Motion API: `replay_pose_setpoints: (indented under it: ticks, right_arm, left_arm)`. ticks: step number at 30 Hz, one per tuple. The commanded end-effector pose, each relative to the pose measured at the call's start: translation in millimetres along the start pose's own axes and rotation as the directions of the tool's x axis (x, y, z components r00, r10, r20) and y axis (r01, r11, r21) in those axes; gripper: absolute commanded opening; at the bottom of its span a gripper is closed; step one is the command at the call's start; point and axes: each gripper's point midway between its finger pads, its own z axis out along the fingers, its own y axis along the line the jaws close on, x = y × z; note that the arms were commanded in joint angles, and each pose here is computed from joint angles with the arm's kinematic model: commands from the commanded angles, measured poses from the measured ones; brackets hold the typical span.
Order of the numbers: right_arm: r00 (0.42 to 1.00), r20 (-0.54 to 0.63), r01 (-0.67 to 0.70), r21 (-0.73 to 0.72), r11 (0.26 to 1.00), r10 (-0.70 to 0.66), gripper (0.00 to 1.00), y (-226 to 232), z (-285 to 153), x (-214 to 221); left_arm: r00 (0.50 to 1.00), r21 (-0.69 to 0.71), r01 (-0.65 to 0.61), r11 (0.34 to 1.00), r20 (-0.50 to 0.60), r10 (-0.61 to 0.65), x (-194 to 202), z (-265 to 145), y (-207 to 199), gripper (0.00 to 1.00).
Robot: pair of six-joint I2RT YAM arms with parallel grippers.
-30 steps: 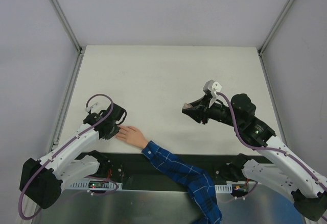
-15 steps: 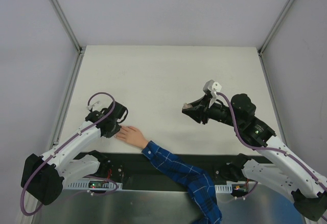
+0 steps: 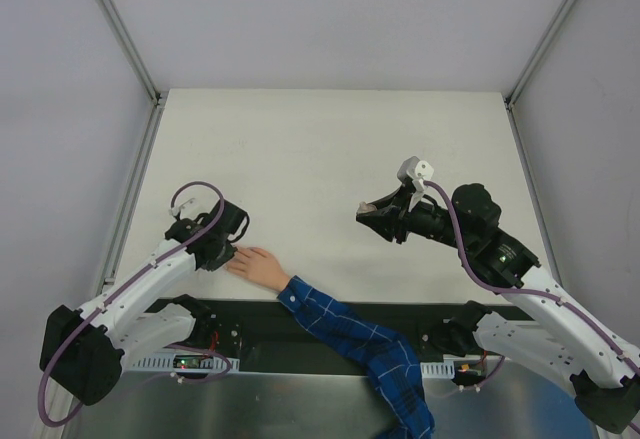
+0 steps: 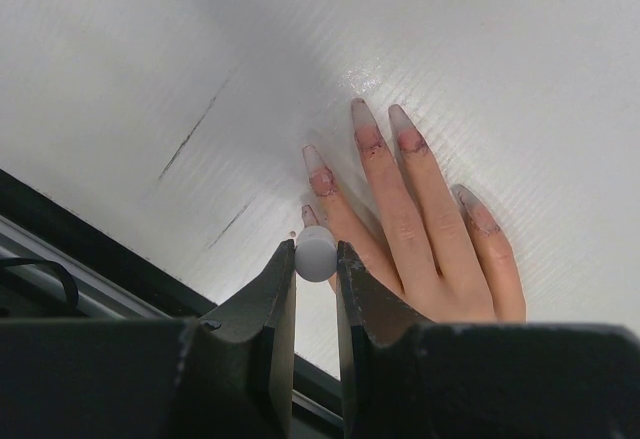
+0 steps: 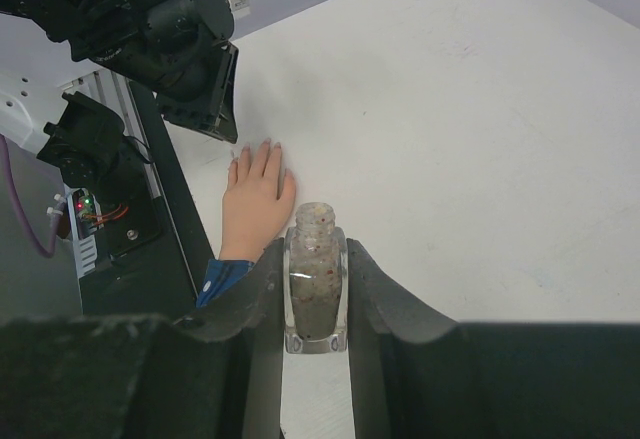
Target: Paint the nails
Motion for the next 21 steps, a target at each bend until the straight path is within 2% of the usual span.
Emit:
replay_pose_setpoints:
  ticks: [1, 11, 21]
  right_arm:
    - [0.997, 0.079, 0.020, -0.021, 1.000, -0.018, 0.00, 4, -1, -21]
    - [0.997, 0.078, 0.020, -0.022, 1.000, -0.018, 0.00, 4, -1, -21]
    - [0.997, 0.074, 0.018, -0.020, 1.000, -0.016, 0.00, 4, -1, -19]
  left_arm:
    - [1.000, -0.024, -0.002, 1.000, 0.012, 0.003, -2, 2, 5, 0.00]
    - [1.000, 0.045, 0.000, 0.999, -0.025, 0.001, -5, -11, -14, 0.00]
    - [1.000, -0.017, 0.003, 1.000, 0.014, -0.003, -4, -2, 6, 0.00]
